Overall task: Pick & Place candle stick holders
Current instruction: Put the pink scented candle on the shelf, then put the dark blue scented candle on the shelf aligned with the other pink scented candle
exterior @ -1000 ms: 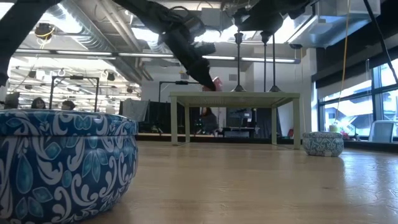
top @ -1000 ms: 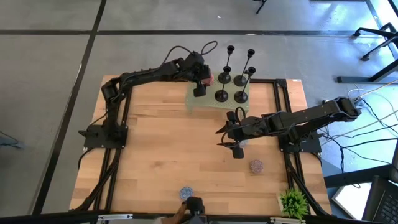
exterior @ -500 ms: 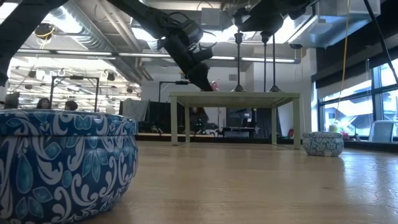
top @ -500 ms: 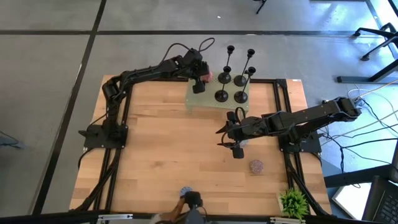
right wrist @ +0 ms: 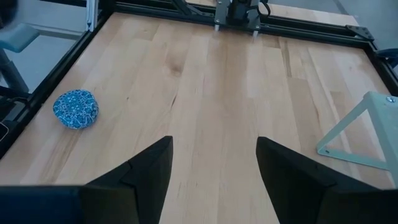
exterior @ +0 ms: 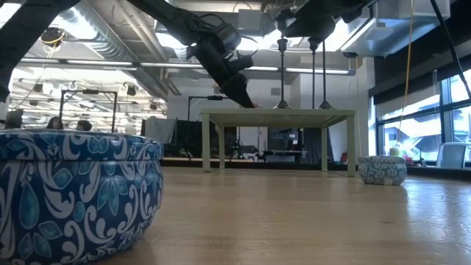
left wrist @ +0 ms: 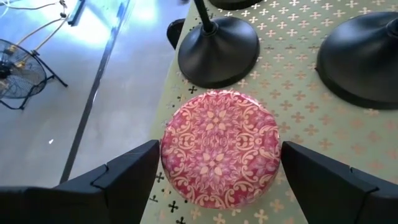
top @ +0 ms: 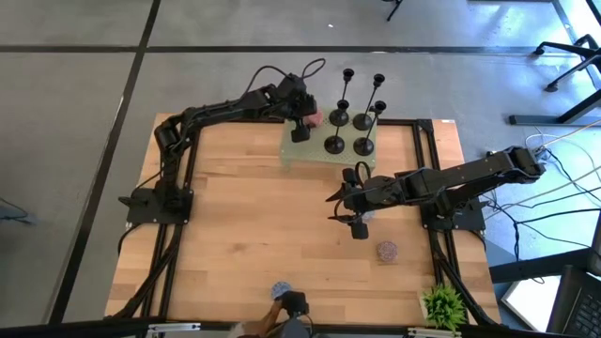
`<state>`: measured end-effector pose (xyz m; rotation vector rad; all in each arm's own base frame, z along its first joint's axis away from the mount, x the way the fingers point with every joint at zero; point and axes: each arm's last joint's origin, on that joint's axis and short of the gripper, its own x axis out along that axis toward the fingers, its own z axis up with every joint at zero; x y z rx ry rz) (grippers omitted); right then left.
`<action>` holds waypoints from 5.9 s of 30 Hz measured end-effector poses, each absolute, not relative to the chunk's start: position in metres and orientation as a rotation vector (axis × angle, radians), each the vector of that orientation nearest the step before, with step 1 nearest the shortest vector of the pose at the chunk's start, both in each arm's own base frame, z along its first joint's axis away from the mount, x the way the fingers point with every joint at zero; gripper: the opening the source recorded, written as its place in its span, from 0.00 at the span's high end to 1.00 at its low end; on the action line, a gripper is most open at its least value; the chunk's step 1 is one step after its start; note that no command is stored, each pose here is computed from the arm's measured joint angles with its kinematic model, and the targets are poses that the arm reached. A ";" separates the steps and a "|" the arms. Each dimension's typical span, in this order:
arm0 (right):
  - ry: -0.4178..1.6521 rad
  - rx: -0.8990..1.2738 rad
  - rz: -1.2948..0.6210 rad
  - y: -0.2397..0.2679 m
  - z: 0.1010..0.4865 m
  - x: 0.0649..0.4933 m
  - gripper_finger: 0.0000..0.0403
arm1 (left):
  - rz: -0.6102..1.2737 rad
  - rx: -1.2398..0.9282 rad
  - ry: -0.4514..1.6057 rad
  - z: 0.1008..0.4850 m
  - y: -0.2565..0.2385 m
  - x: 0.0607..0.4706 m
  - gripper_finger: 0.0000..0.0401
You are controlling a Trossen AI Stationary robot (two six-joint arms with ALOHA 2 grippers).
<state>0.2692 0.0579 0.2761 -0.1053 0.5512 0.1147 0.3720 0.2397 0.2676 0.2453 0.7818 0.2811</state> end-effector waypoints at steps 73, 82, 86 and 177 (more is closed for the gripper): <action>0.634 0.031 -0.030 0.054 0.269 0.265 0.41 | -0.451 0.041 0.932 0.208 -0.128 0.312 0.17; 0.623 0.037 -0.030 0.055 0.270 0.265 0.41 | -0.504 -0.085 0.781 0.179 -0.163 0.292 0.17; 0.623 0.037 -0.030 0.055 0.270 0.265 0.41 | -0.474 -0.071 0.704 0.179 -0.176 0.289 0.17; 0.605 0.033 -0.026 0.055 0.271 0.266 0.41 | -0.326 -0.067 0.621 0.105 -0.212 0.302 0.17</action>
